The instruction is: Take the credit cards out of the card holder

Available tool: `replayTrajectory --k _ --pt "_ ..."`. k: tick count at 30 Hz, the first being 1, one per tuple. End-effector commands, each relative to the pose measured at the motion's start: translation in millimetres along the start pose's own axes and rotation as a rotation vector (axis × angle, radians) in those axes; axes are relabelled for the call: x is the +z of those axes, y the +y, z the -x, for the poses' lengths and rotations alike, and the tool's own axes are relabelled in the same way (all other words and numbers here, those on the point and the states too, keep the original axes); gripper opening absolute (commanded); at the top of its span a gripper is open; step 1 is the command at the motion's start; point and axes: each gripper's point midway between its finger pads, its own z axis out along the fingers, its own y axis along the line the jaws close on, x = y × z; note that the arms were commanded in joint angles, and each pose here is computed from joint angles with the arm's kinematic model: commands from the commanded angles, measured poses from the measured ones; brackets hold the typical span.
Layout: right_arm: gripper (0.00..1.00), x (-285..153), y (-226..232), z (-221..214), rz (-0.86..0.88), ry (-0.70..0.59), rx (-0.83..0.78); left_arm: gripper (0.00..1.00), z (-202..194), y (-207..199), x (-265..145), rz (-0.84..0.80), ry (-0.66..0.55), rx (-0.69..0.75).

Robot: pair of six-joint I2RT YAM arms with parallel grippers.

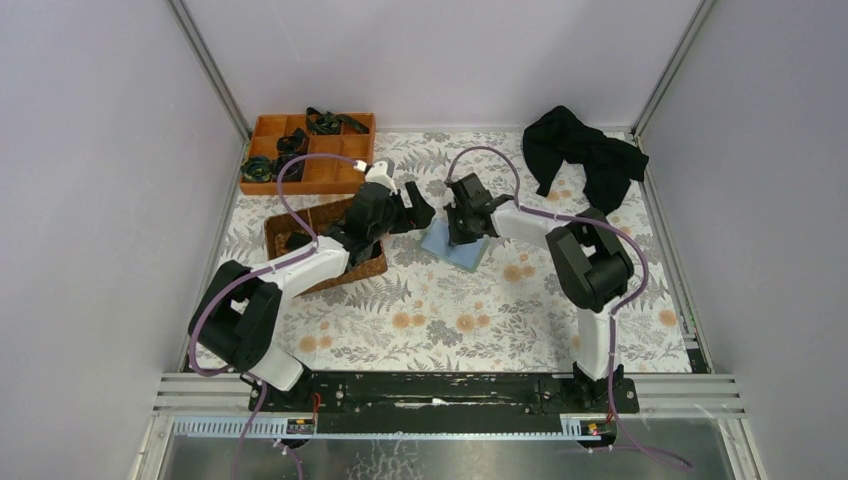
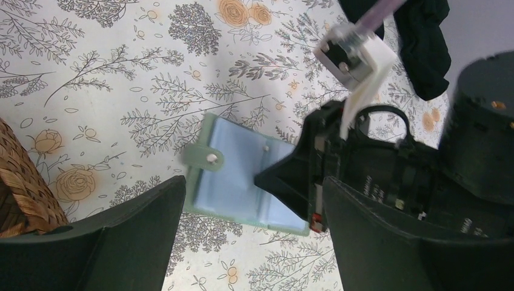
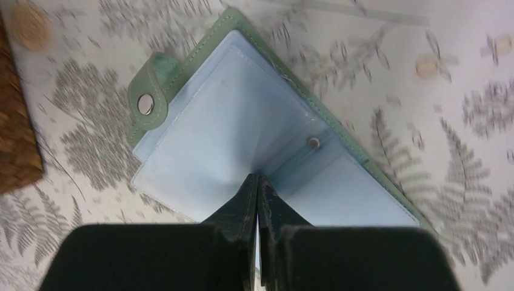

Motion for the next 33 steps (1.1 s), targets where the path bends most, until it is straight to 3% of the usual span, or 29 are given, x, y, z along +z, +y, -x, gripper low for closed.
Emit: replayTrajectory --k 1,6,13,16,20,25,33 --pt "0.04 -29.2 -17.4 -38.7 -0.080 0.081 0.007 0.91 10.2 -3.6 -0.3 -0.021 -0.049 0.019" --pt "0.04 -55.8 -29.9 -48.0 -0.113 0.054 0.026 0.91 -2.3 -8.9 8.7 -0.064 -0.008 -0.013" --pt "0.04 -95.2 -20.6 -15.5 -0.077 -0.053 0.025 0.93 -18.3 -23.9 21.0 -0.105 0.036 0.004" --pt "0.03 -116.2 -23.6 -2.1 -0.087 -0.118 0.048 0.90 -23.9 -36.5 27.3 -0.130 0.046 0.048" --pt "0.00 -117.9 -57.5 -22.0 -0.158 -0.073 0.130 0.80 -37.9 -57.6 45.5 -0.191 0.090 0.095" --pt "0.00 -123.9 -89.0 -54.4 -0.185 -0.051 0.232 0.76 -54.7 -64.6 67.0 -0.216 0.147 0.070" --pt "0.00 -102.8 -93.5 -89.9 -0.169 0.026 0.258 0.72 -103.9 -55.0 72.8 -0.197 0.255 0.064"
